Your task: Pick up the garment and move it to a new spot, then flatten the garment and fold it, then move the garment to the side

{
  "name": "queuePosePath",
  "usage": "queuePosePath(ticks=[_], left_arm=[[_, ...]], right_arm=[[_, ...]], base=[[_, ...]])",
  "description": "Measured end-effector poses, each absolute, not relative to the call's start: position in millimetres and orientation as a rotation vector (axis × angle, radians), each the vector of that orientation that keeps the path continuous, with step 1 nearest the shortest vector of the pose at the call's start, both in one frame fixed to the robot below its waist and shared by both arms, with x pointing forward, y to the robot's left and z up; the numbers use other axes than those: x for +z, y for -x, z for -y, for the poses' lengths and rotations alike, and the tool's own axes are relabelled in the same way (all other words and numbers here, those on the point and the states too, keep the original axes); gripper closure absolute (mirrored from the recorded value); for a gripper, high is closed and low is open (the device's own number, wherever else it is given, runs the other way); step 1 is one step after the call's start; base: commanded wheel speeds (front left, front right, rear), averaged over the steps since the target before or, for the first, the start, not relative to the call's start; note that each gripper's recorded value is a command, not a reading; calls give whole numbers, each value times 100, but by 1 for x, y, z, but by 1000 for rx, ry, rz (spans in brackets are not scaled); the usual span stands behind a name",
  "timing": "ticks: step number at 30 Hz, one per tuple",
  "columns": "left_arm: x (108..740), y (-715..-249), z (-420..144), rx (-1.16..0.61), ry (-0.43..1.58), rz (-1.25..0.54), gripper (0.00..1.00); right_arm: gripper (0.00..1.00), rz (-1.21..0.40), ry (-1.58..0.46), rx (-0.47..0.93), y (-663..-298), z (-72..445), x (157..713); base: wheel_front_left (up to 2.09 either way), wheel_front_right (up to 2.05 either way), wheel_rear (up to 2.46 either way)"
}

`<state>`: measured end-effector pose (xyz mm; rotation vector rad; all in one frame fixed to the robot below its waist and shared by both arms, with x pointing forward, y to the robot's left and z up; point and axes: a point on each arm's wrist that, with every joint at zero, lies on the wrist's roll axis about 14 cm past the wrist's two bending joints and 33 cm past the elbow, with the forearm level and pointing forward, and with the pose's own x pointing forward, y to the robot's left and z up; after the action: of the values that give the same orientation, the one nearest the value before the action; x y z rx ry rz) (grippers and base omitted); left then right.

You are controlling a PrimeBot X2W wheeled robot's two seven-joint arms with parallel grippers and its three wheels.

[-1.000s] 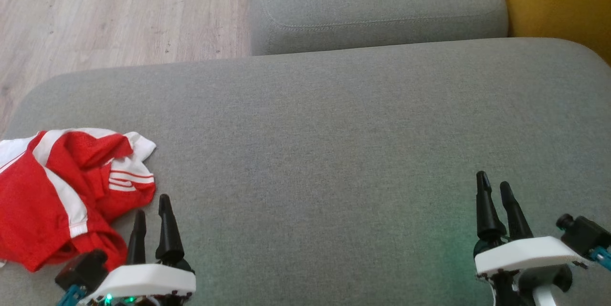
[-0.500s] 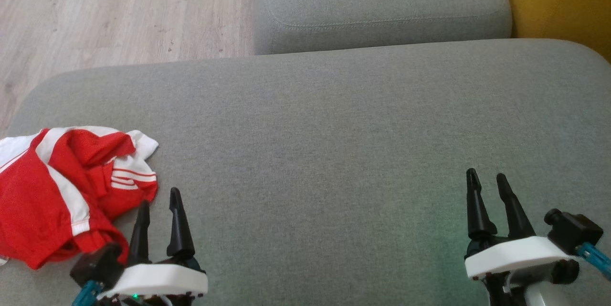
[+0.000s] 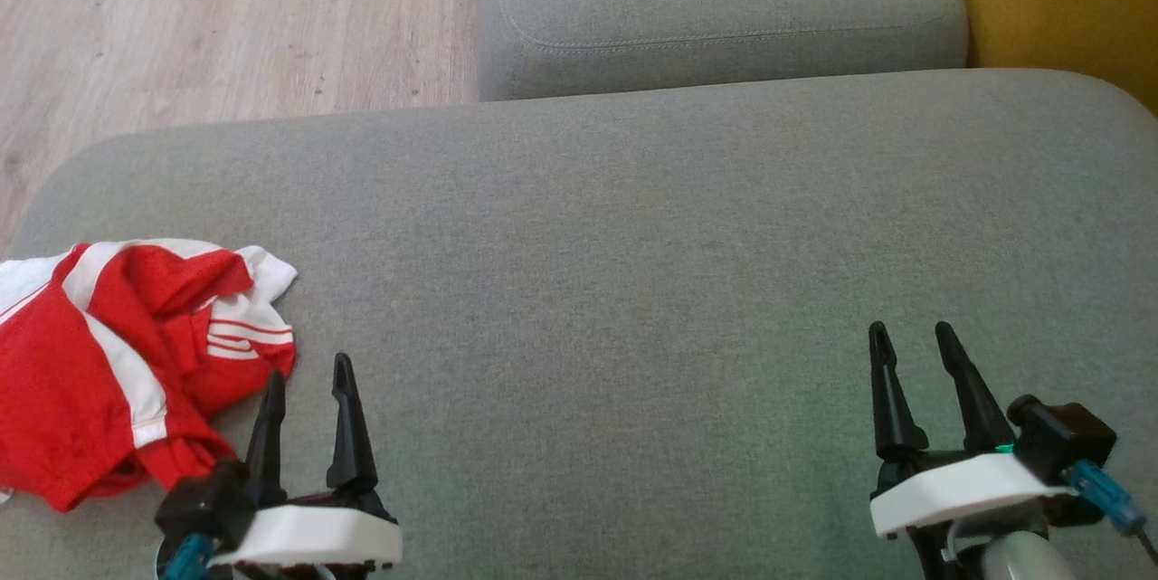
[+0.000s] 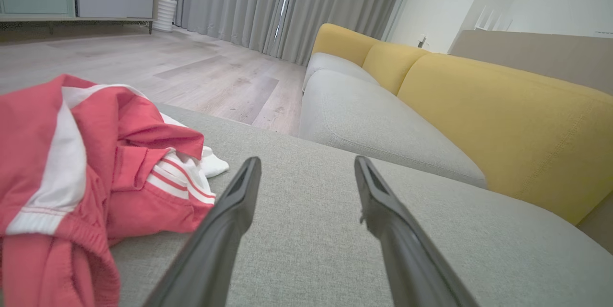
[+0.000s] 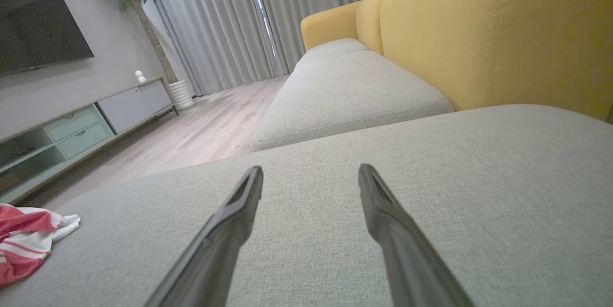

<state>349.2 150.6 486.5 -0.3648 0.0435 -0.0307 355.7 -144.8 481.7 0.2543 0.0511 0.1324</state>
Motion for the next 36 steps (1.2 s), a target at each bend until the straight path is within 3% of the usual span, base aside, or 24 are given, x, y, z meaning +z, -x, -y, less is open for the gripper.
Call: queuePosePath(ticks=[27,36], left_arm=[[499,-346,-144,-46,63,50,0],[495,-345,-143,-48,58,37,0]], right_arm=[[0,-7,34,180,-349,142,480],[0,-17,37,178,-348,143,477]], base=[[0,0,0],[0,0,0]])
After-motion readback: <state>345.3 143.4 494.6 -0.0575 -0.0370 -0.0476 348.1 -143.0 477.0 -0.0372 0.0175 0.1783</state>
